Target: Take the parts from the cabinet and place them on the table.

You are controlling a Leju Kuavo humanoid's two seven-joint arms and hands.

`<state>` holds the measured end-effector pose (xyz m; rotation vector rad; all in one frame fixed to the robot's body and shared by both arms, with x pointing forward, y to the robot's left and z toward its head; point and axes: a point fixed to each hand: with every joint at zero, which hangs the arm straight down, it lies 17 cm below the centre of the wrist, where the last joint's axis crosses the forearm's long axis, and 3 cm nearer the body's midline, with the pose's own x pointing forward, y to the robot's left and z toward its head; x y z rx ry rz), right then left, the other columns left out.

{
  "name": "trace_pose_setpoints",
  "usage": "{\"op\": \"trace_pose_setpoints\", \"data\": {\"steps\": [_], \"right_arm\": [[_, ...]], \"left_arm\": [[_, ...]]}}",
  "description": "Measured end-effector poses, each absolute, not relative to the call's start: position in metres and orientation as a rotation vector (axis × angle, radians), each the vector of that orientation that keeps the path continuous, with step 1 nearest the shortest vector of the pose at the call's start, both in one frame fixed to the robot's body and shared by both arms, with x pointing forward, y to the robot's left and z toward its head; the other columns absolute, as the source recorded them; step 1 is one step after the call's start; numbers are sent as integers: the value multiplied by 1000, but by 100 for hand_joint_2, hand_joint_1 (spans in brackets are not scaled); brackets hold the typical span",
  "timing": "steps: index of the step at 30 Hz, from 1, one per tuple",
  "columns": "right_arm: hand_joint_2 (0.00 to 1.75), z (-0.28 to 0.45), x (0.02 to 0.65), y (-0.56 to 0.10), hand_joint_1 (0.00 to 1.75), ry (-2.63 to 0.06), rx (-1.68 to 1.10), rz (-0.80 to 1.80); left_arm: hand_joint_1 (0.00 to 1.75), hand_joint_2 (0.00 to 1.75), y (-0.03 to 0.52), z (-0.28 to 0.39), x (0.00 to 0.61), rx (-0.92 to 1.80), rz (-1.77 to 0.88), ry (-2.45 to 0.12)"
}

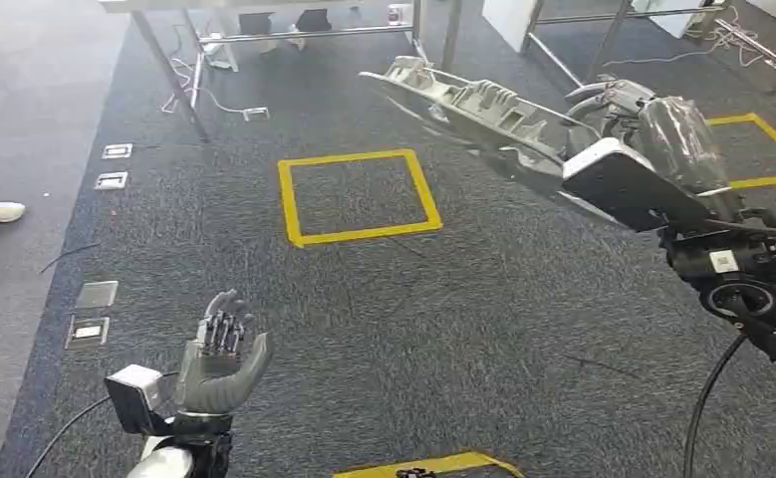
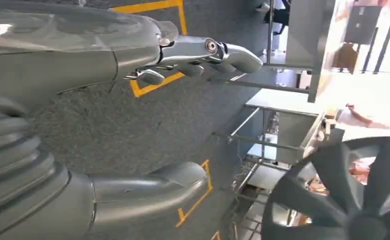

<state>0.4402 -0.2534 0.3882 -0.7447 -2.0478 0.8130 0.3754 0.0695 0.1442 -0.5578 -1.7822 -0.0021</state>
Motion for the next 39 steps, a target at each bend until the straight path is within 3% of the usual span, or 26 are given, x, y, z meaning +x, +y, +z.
{"op": "trace_pose_setpoints", "data": {"steps": [39], "right_arm": [[175, 382, 436, -237, 175, -2064, -673, 852]], "left_arm": [[0, 175, 69, 147, 375, -561, -1, -1789]]}}
